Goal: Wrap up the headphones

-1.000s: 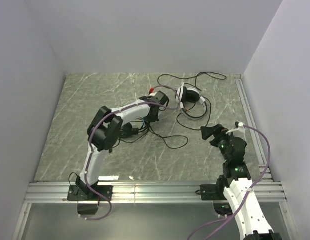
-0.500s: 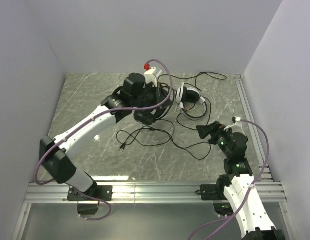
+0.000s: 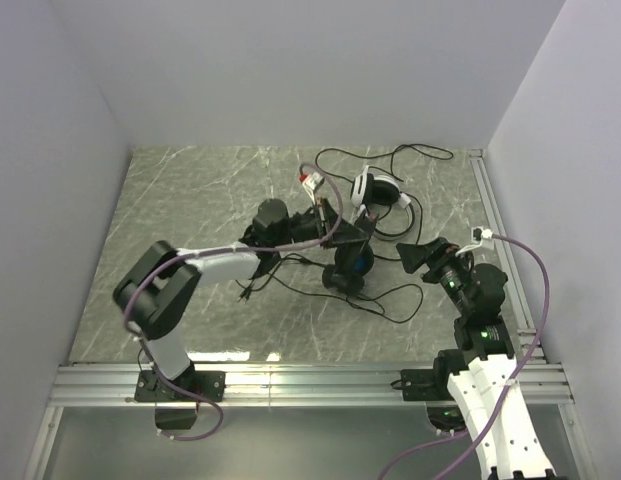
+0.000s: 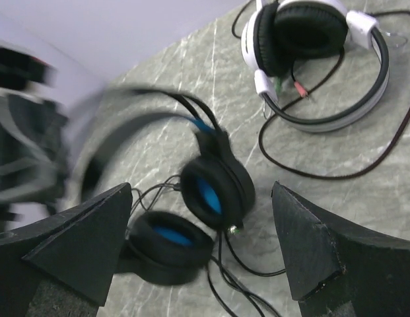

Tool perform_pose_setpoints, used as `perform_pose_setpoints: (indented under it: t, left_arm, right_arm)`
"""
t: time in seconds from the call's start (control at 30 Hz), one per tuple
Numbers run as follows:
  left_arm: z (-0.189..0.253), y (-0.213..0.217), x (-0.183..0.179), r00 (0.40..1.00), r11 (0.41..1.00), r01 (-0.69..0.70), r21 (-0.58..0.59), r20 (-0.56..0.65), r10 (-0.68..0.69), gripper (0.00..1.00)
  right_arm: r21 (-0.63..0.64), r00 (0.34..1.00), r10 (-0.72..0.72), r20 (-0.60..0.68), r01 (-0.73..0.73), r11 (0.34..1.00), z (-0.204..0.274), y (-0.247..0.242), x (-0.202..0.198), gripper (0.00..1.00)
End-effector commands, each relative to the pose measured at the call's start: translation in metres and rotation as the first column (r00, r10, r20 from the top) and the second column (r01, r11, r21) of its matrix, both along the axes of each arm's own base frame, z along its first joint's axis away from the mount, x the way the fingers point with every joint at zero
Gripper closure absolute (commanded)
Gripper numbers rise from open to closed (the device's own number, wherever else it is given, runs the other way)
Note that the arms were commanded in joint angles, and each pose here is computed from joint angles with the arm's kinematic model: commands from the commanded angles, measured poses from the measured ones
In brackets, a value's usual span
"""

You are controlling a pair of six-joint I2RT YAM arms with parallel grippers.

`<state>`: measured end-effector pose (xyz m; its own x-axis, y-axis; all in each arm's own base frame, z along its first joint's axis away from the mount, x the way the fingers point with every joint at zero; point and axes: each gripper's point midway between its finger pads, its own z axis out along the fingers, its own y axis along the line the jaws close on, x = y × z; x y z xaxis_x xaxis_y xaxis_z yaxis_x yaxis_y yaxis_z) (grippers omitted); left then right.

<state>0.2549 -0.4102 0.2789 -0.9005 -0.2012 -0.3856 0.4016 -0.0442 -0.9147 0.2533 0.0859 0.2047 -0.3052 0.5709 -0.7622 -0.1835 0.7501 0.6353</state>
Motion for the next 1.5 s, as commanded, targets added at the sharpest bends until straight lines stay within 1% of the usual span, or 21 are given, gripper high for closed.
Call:
perform_pose_setpoints:
  t: [0.0, 0.07, 0.23, 0.37, 0.4, 0.47, 0.5, 0.57, 0.6, 0.7, 0.97, 1.0, 1.07, 1.1, 1.13, 1.2, 1.23, 1.3, 1.33, 1.4, 1.47]
  left_arm:
    - [0.043, 0.017, -0.025, 0.993, 0.958, 0.1, -0.269, 0.088, -0.079, 1.0]
    - [0.039, 0.026, -0.025, 0.992, 0.944, 0.113, -0.31, 0.089, -0.09, 1.0]
    - [-0.002, 0.037, -0.017, 0.992, 0.953, 0.127, -0.276, 0.015, -0.128, 1.0]
    - [-0.025, 0.051, -0.008, 0.994, 0.968, 0.104, -0.229, -0.014, -0.111, 0.86]
    - [-0.032, 0.054, -0.008, 0.994, 0.972, 0.096, -0.215, -0.029, -0.105, 0.75]
    - [-0.042, 0.062, -0.004, 0.994, 0.977, 0.095, -0.192, -0.043, -0.105, 0.65]
    - [-0.046, 0.064, -0.002, 0.993, 0.979, 0.093, -0.184, -0.05, -0.104, 0.53]
    - [-0.052, 0.069, -0.001, 0.994, 0.982, 0.09, -0.169, -0.051, -0.1, 0.43]
    - [-0.056, 0.075, 0.002, 0.995, 0.984, 0.075, -0.161, -0.053, -0.085, 0.25]
    - [-0.059, 0.085, 0.008, 0.997, 0.988, 0.052, -0.149, -0.047, -0.059, 0.02]
    - [-0.069, 0.101, 0.027, 0.997, 0.997, 0.028, -0.07, -0.074, -0.034, 0.01]
    - [-0.079, 0.1, 0.03, 0.989, 1.0, 0.019, -0.016, -0.146, -0.022, 0.01]
    - [-0.077, 0.1, 0.037, 0.997, 0.998, -0.017, 0.057, -0.069, 0.02, 0.01]
    - [-0.085, 0.101, 0.047, 0.993, 0.991, -0.071, 0.117, -0.083, 0.081, 0.01]
    - [-0.12, 0.106, 0.051, 0.984, 0.955, -0.098, 0.28, -0.118, 0.136, 0.01]
    - [-0.109, 0.115, 0.065, 0.976, 0.902, -0.184, 0.39, -0.036, 0.215, 0.01]
    - [-0.128, 0.129, 0.068, 0.959, 0.836, -0.228, 0.5, -0.034, 0.281, 0.01]
    - [-0.113, 0.142, 0.078, 0.939, 0.784, -0.306, 0.54, 0.036, 0.342, 0.01]
    - [-0.127, 0.157, 0.078, 0.917, 0.709, -0.333, 0.622, 0.039, 0.396, 0.01]
    - [-0.12, 0.171, 0.083, 0.886, 0.636, -0.391, 0.665, 0.086, 0.455, 0.01]
    - [-0.123, 0.192, 0.088, 0.847, 0.526, -0.434, 0.732, 0.133, 0.514, 0.01]
  right_arm:
    - [-0.008, 1.0, 0.023, 0.013, -0.023, 1.0, 0.013, 0.003, -0.002, 0.07]
    - [-0.014, 0.999, 0.047, -0.023, -0.047, 0.999, 0.006, 0.006, -0.001, 0.08]
    - [-0.014, 0.994, 0.09, -0.054, -0.091, 0.996, -0.006, 0.012, 0.0, 0.09]
    - [0.02, 0.985, 0.149, -0.081, -0.148, 0.989, -0.02, 0.022, -0.001, 0.09]
    - [0.026, 0.984, 0.164, -0.069, -0.163, 0.986, -0.019, 0.025, 0.0, 0.09]
    - [0.051, 0.976, 0.205, -0.074, -0.202, 0.978, -0.021, 0.032, 0.002, 0.09]
    - [0.055, 0.972, 0.222, -0.073, -0.218, 0.974, -0.022, 0.034, 0.002, 0.09]
    - [0.068, 0.964, 0.253, -0.077, -0.248, 0.966, -0.022, 0.04, 0.004, 0.09]
    - [0.07, 0.959, 0.274, -0.075, -0.269, 0.961, -0.021, 0.045, 0.003, 0.09]
    - [0.057, 0.951, 0.3, -0.076, -0.296, 0.953, -0.019, 0.054, 0.007, 0.09]
    - [0.019, 0.902, 0.418, -0.111, -0.418, 0.908, -0.019, 0.112, 0.006, 0.12]
    - [0.014, 0.903, 0.417, -0.1, -0.418, 0.908, -0.013, 0.116, 0.009, 0.12]
    - [0.006, 0.888, 0.444, -0.121, -0.447, 0.895, -0.018, 0.129, 0.008, 0.12]
    - [0.0, 0.889, 0.442, -0.117, -0.445, 0.895, -0.015, 0.132, 0.011, 0.12]
    - [-0.005, 0.89, 0.441, -0.118, -0.444, 0.896, -0.014, 0.134, 0.012, 0.12]
    - [-0.008, 0.887, 0.446, -0.12, -0.45, 0.893, -0.015, 0.139, 0.015, 0.12]
    - [-0.005, 0.886, 0.447, -0.125, -0.451, 0.892, -0.017, 0.141, 0.016, 0.12]
    - [-0.007, 0.881, 0.452, -0.14, -0.457, 0.889, -0.021, 0.145, 0.018, 0.12]
    - [-0.01, 0.88, 0.45, -0.151, -0.456, 0.89, -0.026, 0.146, 0.02, 0.12]
    - [-0.011, 0.879, 0.452, -0.153, -0.459, 0.888, -0.026, 0.149, 0.023, 0.13]
    - [-0.011, 0.878, 0.454, -0.153, -0.461, 0.888, -0.027, 0.152, 0.024, 0.13]
